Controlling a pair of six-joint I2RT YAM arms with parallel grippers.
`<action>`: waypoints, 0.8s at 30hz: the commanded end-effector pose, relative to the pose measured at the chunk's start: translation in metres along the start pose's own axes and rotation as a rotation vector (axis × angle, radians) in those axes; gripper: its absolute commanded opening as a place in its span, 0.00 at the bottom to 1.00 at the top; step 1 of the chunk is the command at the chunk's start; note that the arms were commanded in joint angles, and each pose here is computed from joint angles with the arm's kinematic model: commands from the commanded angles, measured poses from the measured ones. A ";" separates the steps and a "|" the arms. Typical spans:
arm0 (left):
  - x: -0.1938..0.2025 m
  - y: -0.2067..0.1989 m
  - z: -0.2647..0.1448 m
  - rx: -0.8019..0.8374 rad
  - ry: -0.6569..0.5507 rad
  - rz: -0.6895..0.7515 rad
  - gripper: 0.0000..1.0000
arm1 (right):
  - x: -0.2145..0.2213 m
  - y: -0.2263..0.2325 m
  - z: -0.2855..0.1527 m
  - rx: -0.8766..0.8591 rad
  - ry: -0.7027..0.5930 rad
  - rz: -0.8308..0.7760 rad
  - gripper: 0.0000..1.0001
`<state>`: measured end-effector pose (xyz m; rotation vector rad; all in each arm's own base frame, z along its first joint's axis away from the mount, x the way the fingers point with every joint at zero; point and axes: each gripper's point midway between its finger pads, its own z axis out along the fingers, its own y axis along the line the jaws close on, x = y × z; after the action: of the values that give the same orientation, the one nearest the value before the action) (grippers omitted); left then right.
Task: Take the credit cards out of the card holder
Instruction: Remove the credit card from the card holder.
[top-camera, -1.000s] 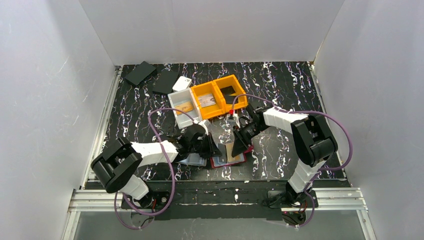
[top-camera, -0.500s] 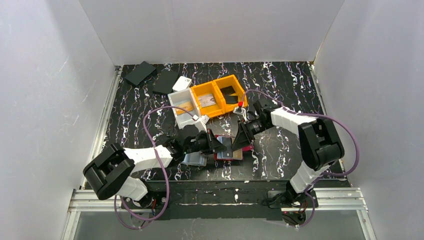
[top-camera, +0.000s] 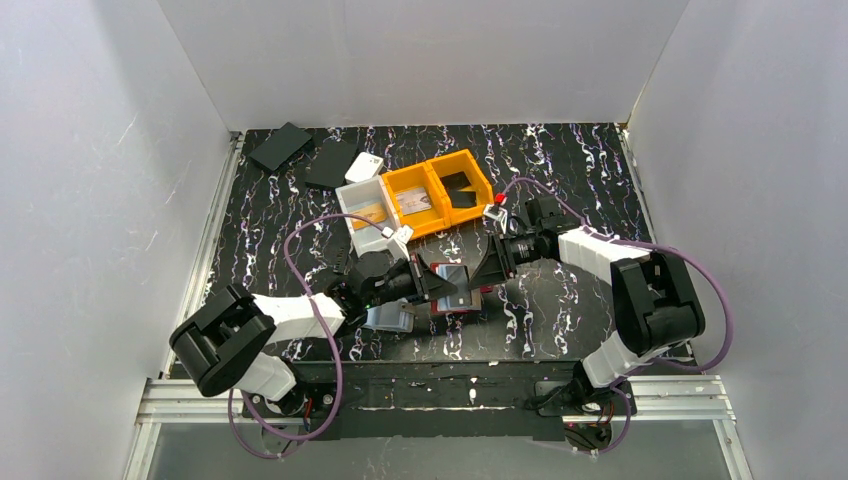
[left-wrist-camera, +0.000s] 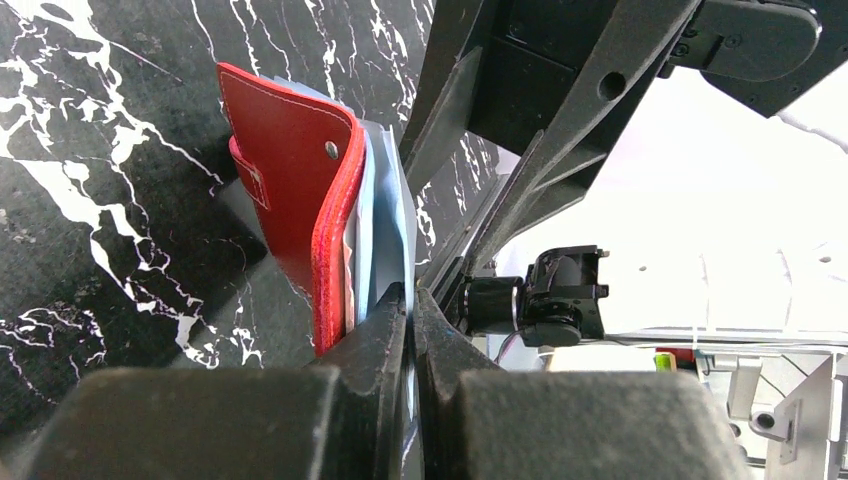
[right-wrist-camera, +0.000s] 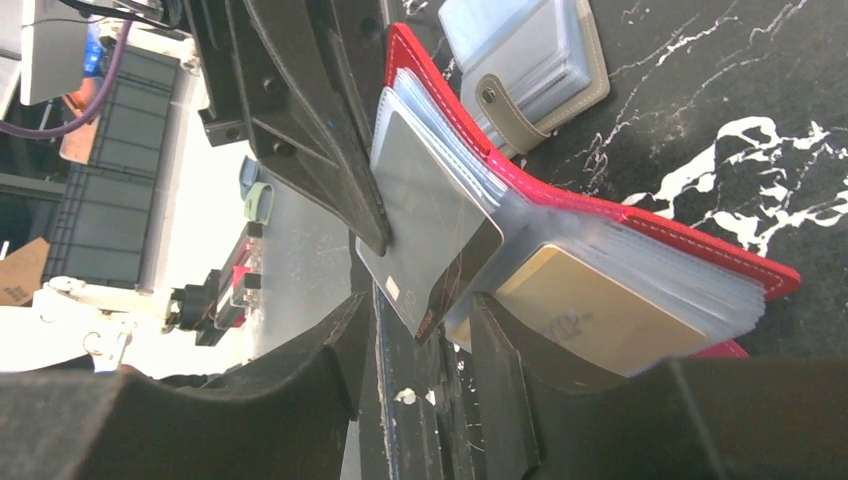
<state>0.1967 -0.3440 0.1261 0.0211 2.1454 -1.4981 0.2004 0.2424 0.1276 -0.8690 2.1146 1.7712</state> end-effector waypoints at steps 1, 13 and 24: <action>-0.013 -0.026 0.000 0.115 -0.042 0.023 0.00 | -0.007 0.010 0.002 -0.087 -0.022 0.011 0.50; -0.014 -0.015 0.004 0.115 -0.036 -0.009 0.00 | -0.010 0.028 0.000 -0.229 -0.013 0.069 0.27; -0.023 0.001 -0.007 0.112 -0.051 -0.053 0.00 | -0.011 0.029 -0.003 -0.237 -0.021 0.053 0.01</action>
<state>0.2009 -0.3429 0.1322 0.0092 2.0908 -1.6433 0.1977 0.2445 0.1381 -0.8046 2.0585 1.9848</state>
